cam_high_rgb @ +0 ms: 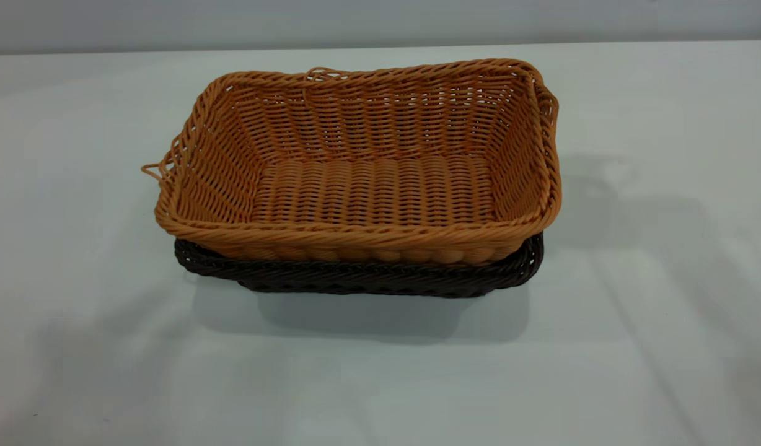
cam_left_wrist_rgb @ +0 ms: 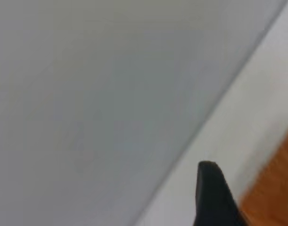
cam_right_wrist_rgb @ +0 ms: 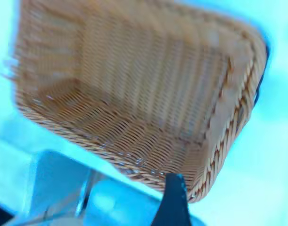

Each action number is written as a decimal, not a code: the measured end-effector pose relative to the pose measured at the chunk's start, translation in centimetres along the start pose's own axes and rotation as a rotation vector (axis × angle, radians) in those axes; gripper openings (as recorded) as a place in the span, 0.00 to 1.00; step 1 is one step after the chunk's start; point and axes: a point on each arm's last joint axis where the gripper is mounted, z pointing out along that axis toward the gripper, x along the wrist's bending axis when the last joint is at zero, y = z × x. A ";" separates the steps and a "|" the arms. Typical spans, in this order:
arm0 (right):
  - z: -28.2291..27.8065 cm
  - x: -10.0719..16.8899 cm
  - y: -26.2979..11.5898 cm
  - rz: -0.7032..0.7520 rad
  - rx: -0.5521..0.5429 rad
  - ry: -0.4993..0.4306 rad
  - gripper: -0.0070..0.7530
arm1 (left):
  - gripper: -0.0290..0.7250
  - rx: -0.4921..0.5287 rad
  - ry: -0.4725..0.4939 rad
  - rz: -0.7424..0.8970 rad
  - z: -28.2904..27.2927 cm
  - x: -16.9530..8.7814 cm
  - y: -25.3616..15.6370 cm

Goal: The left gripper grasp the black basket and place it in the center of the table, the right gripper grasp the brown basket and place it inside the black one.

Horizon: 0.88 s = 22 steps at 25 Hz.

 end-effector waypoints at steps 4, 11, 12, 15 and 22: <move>-8.5 3.8 -3.2 -0.106 -0.185 -0.080 0.74 | 0.51 0.191 0.014 -0.084 -3.1 -0.3 -2.4; -19.8 9.0 -13.2 -0.188 -0.519 -0.184 0.74 | 0.51 0.272 0.192 -0.323 -6.9 0.2 -4.5; -20.2 9.2 -14.8 -0.189 -0.538 -0.196 0.74 | 0.51 0.274 0.195 -0.335 -7.0 0.0 -4.8; -20.3 9.0 -20.7 -0.165 -0.585 -0.235 0.74 | 0.51 0.302 0.175 -0.362 -6.8 -1.0 -6.0; -13.9 4.3 -30.5 -0.007 -0.564 -0.403 0.74 | 0.51 0.427 -0.009 -0.504 -3.6 -5.5 -9.7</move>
